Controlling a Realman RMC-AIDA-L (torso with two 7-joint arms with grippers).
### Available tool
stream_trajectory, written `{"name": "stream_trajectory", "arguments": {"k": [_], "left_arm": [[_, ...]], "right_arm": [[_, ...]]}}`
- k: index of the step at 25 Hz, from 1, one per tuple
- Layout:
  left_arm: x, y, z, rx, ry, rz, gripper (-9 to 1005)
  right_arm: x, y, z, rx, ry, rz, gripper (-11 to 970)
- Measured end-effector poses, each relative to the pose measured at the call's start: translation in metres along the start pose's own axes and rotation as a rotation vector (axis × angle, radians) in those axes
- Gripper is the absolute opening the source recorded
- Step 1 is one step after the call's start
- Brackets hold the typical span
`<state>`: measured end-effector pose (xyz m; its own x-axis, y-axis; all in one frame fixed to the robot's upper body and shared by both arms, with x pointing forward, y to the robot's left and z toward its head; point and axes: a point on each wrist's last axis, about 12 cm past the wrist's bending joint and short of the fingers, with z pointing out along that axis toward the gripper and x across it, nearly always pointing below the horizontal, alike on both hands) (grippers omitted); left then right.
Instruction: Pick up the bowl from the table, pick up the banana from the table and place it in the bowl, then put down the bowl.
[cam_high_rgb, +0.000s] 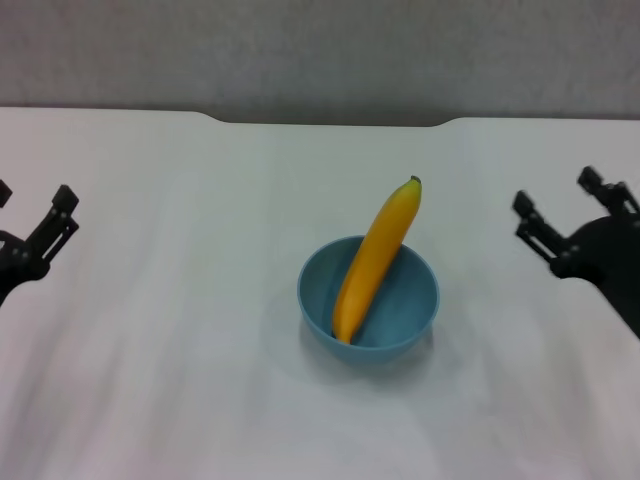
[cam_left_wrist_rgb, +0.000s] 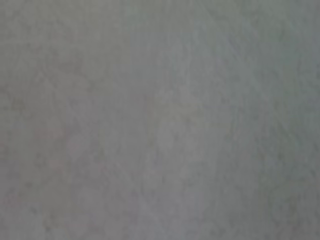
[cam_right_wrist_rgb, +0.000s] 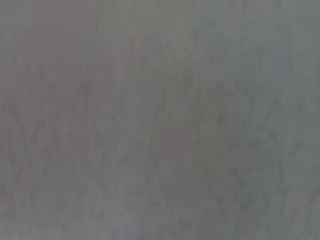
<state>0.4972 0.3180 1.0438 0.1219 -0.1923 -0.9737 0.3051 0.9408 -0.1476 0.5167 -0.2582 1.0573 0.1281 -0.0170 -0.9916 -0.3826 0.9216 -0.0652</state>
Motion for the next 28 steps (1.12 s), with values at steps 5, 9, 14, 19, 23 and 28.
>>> {"name": "stream_trajectory", "arguments": {"k": [5,9,14,19,23,28], "left_arm": [[0.001,0.001,0.002,-0.016,-0.001,-0.002,889],[0.006,0.004,0.001,-0.047,0.018,0.014,889],[0.013,0.007,-0.006,-0.089,0.049,0.039,889],[0.021,0.010,-0.011,-0.116,0.106,0.038,889],[0.025,0.013,-0.010,-0.136,0.145,0.033,889],[0.028,0.015,-0.006,-0.151,0.177,0.018,889]], "right_arm": [[0.005,-0.018,-0.017,0.024,-0.070,0.040,867],[0.011,-0.032,-0.030,0.067,-0.093,0.055,861],[0.015,-0.037,-0.036,0.107,-0.078,0.061,860],[0.021,-0.040,-0.045,0.130,-0.047,0.062,861],[0.024,-0.041,-0.047,0.134,-0.030,0.063,861],[0.025,-0.038,-0.044,0.115,-0.016,0.064,861]]}}
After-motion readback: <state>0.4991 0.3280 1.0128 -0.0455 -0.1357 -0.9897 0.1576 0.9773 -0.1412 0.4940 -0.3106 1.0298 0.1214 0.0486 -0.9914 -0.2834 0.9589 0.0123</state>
